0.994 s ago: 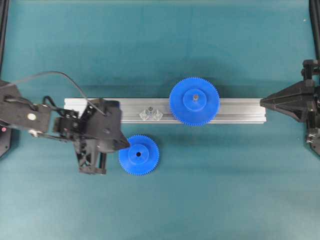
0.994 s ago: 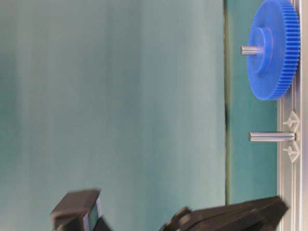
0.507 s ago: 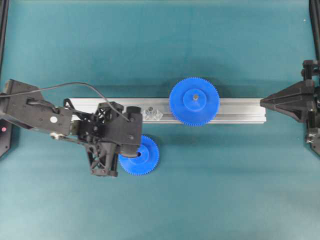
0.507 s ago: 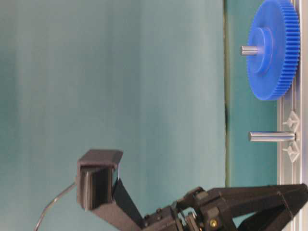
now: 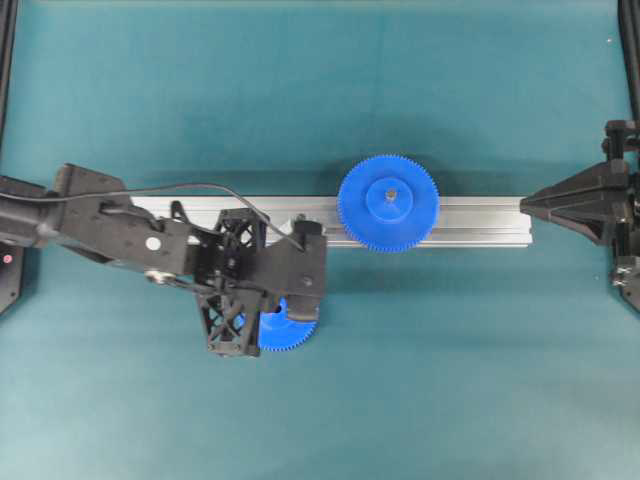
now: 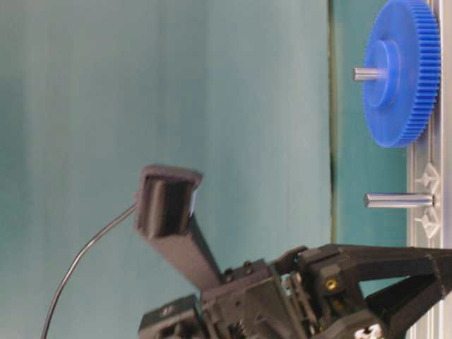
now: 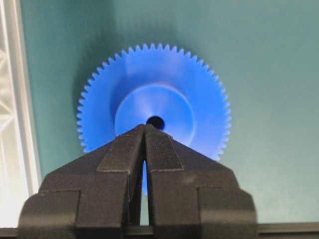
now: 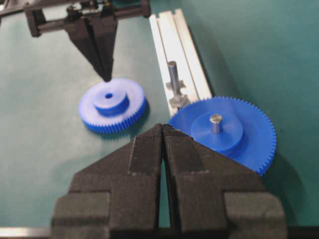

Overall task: Find the location of the shaft and insert the small gear.
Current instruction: 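Position the open left gripper above the small blue gear's hub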

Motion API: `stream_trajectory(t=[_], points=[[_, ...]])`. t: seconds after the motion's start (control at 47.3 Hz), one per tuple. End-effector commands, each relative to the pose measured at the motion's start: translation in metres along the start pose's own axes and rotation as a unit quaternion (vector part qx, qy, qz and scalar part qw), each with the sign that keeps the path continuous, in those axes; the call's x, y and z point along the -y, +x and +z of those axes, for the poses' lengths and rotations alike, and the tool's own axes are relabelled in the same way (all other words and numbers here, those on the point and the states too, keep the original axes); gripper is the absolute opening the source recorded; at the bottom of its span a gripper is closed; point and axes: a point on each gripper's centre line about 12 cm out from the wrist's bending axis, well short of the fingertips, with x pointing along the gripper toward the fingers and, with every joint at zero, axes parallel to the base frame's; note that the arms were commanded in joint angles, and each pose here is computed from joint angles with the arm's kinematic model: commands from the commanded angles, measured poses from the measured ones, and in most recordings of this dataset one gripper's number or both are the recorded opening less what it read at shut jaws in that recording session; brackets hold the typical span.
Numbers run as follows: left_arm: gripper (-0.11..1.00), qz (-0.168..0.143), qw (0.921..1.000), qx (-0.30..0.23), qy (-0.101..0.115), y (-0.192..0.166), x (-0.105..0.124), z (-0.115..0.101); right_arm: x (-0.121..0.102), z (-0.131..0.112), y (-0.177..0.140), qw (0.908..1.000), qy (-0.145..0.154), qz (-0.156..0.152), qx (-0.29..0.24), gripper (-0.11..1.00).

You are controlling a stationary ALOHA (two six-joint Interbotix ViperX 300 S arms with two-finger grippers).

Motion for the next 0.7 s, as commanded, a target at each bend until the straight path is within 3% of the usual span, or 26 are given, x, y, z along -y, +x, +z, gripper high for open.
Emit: stream_trajectory(t=[0.0, 0.677], points=[[0.0, -0.001, 0.9999, 0.013, 0.002, -0.0082, 0.0023, 0.0132, -0.0003, 0.0044, 0.0007, 1.0, 0.006, 0.0, 0.006, 0.01], [0.0, 0.001, 0.9994, -0.034, 0.007, -0.0037, 0.0051, 0.0215, 0.0002, 0.0019, 0.0007, 1.0, 0.006, -0.001, 0.003, 0.01]])
